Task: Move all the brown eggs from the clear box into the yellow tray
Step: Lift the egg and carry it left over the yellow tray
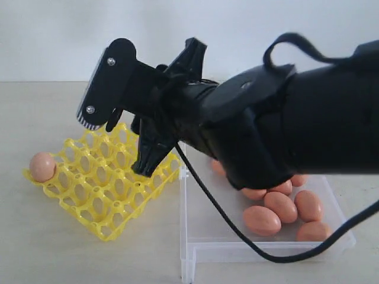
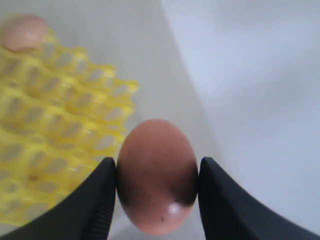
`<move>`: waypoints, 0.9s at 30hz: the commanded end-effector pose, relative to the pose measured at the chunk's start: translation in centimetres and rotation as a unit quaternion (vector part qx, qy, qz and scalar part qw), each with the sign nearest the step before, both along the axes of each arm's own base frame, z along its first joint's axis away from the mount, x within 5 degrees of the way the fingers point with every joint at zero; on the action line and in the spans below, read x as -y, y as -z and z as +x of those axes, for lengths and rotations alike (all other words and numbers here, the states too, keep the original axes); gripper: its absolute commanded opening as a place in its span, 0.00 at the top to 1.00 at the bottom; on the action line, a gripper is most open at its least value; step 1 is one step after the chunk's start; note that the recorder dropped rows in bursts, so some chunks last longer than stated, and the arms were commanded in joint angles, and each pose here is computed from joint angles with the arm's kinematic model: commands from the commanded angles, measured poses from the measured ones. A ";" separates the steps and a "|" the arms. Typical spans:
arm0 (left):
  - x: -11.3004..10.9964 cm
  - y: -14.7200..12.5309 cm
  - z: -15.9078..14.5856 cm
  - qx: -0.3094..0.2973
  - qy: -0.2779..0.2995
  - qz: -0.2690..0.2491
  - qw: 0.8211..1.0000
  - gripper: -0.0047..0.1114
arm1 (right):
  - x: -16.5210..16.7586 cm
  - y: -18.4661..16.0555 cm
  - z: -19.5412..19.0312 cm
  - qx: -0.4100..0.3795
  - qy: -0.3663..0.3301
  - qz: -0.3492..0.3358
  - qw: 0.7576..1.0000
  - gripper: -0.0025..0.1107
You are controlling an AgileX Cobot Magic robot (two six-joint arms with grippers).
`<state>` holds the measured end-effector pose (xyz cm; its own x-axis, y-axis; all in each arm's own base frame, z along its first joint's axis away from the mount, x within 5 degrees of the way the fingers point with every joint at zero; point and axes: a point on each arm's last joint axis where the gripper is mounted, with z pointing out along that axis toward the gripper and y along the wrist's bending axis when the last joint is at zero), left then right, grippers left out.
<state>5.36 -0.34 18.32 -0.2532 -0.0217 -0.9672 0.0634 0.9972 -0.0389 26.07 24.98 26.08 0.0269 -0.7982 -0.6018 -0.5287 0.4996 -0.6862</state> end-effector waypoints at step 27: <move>0.0 0.0 0.0 0.001 0.002 -0.002 1.000 0.92 | -5.8 1.4 10.3 -0.341 -0.244 0.738 0.529 0.98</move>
